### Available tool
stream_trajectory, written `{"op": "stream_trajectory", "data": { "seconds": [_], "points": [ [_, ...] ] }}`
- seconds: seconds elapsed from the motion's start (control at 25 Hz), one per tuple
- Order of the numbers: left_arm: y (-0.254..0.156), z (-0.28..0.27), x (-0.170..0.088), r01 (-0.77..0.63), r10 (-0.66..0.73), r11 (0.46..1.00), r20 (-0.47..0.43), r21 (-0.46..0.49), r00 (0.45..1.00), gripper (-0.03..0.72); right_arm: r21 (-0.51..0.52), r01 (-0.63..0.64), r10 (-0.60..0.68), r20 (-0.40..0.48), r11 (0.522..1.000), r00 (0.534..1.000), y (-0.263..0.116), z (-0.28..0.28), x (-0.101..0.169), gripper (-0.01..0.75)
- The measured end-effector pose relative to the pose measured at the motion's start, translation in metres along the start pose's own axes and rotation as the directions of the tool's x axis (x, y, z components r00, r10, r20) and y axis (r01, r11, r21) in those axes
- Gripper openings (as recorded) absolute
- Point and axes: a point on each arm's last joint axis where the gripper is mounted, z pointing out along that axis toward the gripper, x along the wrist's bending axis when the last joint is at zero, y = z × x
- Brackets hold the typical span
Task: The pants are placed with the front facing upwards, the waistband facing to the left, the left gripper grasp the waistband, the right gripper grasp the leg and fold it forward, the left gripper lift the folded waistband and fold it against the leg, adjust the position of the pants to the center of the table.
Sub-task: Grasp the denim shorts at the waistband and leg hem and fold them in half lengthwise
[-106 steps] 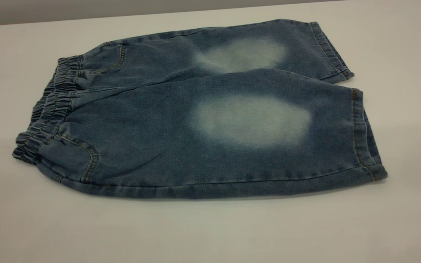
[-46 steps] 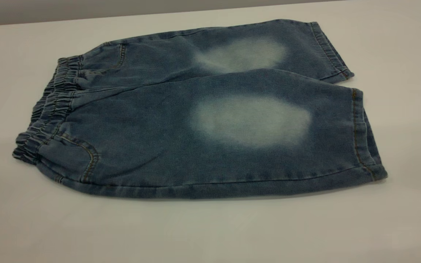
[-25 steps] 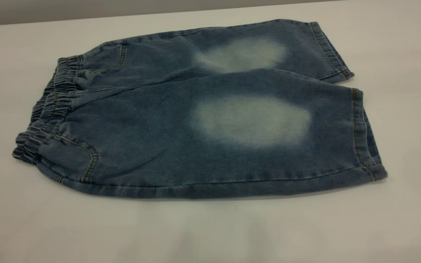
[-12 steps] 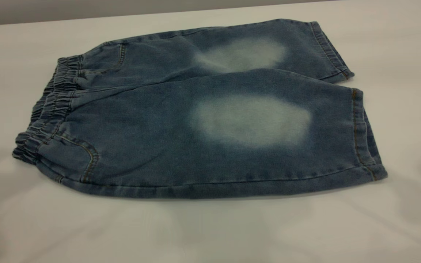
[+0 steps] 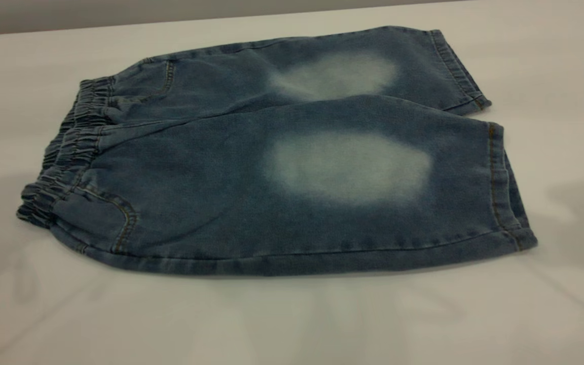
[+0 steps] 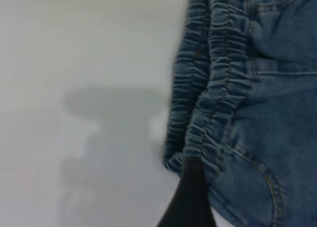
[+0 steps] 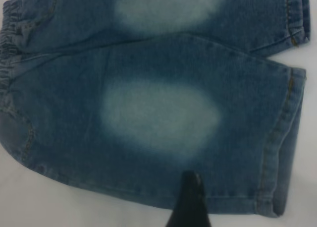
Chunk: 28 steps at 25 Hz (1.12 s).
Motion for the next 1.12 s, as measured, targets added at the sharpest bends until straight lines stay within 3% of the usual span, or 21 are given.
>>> {"op": "stream_trajectory", "data": {
  "seconds": [0.52,0.96,1.12],
  "points": [
    [-0.049,0.052,0.015,0.053,-0.052,0.998,-0.031,0.039,0.998,0.56,-0.001,-0.002,0.002,-0.004,1.0,1.0,0.0,0.0,0.0,0.509],
    [-0.064,0.11,0.023,0.075,-0.068,0.991,-0.069,0.109,0.995,0.56,0.001,0.005,-0.005,-0.006,1.0,1.0,0.0,0.0,0.001,0.509],
    [-0.067,0.129,0.025,0.076,-0.07,0.993,-0.071,0.087,0.995,0.56,0.001,0.005,-0.005,-0.006,1.0,1.0,0.0,0.0,0.001,0.509]
  ]
}}
